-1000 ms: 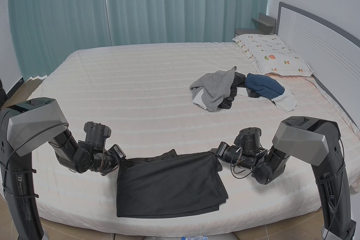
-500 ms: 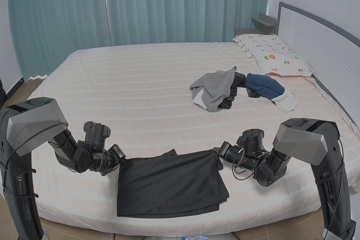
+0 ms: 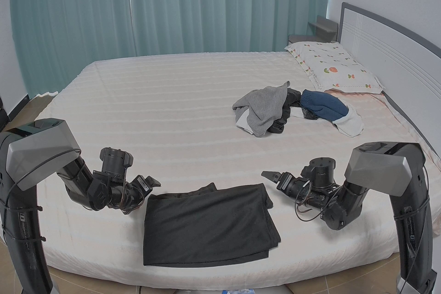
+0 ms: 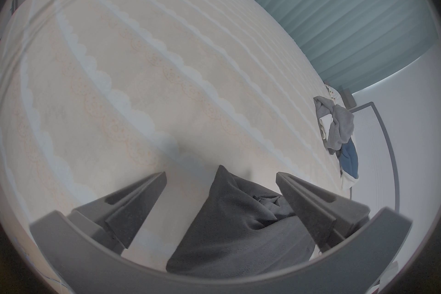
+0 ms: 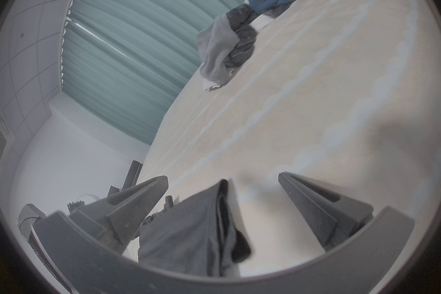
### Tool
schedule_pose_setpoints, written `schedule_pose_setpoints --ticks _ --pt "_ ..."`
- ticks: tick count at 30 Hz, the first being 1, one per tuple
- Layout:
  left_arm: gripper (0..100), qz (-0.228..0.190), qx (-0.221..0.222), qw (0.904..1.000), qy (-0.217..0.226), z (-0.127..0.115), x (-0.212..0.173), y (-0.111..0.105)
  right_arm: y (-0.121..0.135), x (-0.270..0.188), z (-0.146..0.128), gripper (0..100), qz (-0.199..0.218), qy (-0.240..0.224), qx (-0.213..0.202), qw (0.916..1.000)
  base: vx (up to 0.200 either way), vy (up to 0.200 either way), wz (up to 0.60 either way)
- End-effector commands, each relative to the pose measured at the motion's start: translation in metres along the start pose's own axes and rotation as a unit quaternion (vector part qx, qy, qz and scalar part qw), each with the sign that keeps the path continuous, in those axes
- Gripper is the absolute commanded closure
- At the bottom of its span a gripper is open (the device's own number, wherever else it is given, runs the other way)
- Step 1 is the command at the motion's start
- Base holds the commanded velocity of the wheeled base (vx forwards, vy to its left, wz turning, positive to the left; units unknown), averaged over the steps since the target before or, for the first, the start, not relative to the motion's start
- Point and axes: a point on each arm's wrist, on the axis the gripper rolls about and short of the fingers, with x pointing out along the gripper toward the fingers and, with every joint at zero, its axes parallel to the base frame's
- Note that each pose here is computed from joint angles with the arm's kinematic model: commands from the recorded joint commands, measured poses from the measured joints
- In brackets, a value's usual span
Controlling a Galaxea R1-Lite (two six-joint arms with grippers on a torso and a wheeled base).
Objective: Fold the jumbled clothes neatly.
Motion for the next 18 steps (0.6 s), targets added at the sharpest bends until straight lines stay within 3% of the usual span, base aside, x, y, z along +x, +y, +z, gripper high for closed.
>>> schedule_pose_setpoints --ticks 1,3,5,8,11,13,17,18 --pt "0 -0.033 -0.018 0.9992 0.011 0.01 -0.017 -0.001 -0.002 -0.065 0.02 0 -0.031 -0.028 0.017 0.999 0.0 0.0 0.0" --pt "0 -0.036 -0.017 0.9991 0.012 0.01 -0.019 -0.001 -0.005 -0.072 0.02 0 -0.039 -0.033 0.021 0.9985 0.0 0.0 0.0" --pt "0 -0.043 -0.015 0.9989 0.015 0.009 -0.023 -0.004 -0.017 -0.096 0.019 0 -0.073 -0.068 0.061 0.9932 0.0 0.0 0.0" --pt "0 -0.037 -0.015 0.999 0.02 0.005 -0.029 -0.001 -0.019 -0.107 0.014 0 -0.073 -0.101 0.102 0.9869 -0.2 0.0 0.0" --pt "0 -0.031 -0.012 0.999 0.031 -0.002 -0.032 0.004 -0.021 -0.112 0.01 0 -0.07 -0.1 0.114 0.9859 -0.2 0.0 0.0" --pt "0 -0.018 0.005 0.9975 0.068 -0.024 -0.032 0.012 -0.027 -0.112 0.009 0 -0.08 -0.098 0.142 0.9817 0.0 0.0 0.0" --pt "0 -0.036 0.059 0.9952 0.069 -0.03 -0.034 0.015 -0.034 -0.112 0.007 0 -0.086 -0.092 0.162 0.9787 0.0 0.0 0.0" --pt "0 -0.051 0.092 0.992 0.07 -0.034 -0.034 0.018 -0.041 -0.111 0.009 0 -0.086 -0.086 0.173 0.9772 0.0 0.0 0.0"
